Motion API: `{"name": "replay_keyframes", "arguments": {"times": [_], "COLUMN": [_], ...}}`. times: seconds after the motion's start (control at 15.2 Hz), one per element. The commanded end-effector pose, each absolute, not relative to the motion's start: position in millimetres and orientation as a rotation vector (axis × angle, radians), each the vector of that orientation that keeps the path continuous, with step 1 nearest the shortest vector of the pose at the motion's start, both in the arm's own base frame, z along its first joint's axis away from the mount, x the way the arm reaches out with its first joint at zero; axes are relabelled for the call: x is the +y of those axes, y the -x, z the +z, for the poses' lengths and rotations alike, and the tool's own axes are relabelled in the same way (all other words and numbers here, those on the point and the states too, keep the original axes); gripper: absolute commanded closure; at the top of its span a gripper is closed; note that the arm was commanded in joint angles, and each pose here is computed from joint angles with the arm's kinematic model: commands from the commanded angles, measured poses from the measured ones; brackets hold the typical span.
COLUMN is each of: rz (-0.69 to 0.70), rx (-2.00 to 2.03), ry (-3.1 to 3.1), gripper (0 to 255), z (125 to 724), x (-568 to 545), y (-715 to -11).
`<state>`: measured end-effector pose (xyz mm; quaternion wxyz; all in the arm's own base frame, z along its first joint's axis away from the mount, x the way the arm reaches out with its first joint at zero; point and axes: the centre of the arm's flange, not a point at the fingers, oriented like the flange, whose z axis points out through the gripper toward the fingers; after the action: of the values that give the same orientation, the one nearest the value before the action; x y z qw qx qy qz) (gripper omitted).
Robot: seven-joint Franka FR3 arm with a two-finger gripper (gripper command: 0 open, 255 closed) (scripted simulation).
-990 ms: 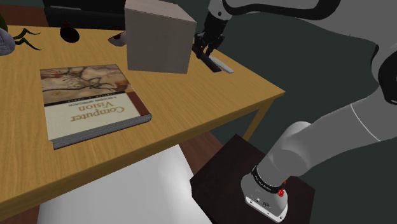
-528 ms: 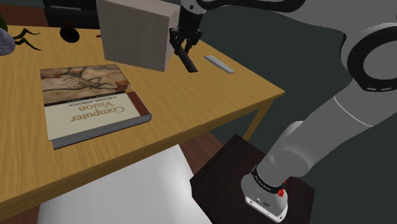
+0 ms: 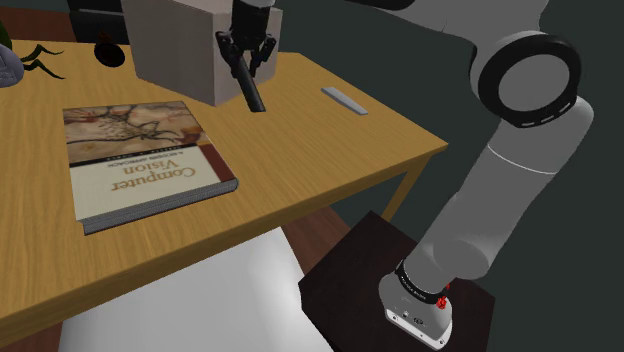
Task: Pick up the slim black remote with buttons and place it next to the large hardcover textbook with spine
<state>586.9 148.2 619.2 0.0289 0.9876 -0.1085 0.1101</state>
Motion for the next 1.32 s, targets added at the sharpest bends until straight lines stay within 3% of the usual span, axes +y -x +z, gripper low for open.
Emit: {"name": "replay_keyframes", "arguments": {"times": [0.0,1.25], "rz": [0.340,0.340], "rx": [-0.335,-0.335], "ry": [-3.047,-3.047], "gripper": [255,255], "z": [616.3,531.9], "x": [168.5,194.1], "y": [-604.4,-627.0]}}
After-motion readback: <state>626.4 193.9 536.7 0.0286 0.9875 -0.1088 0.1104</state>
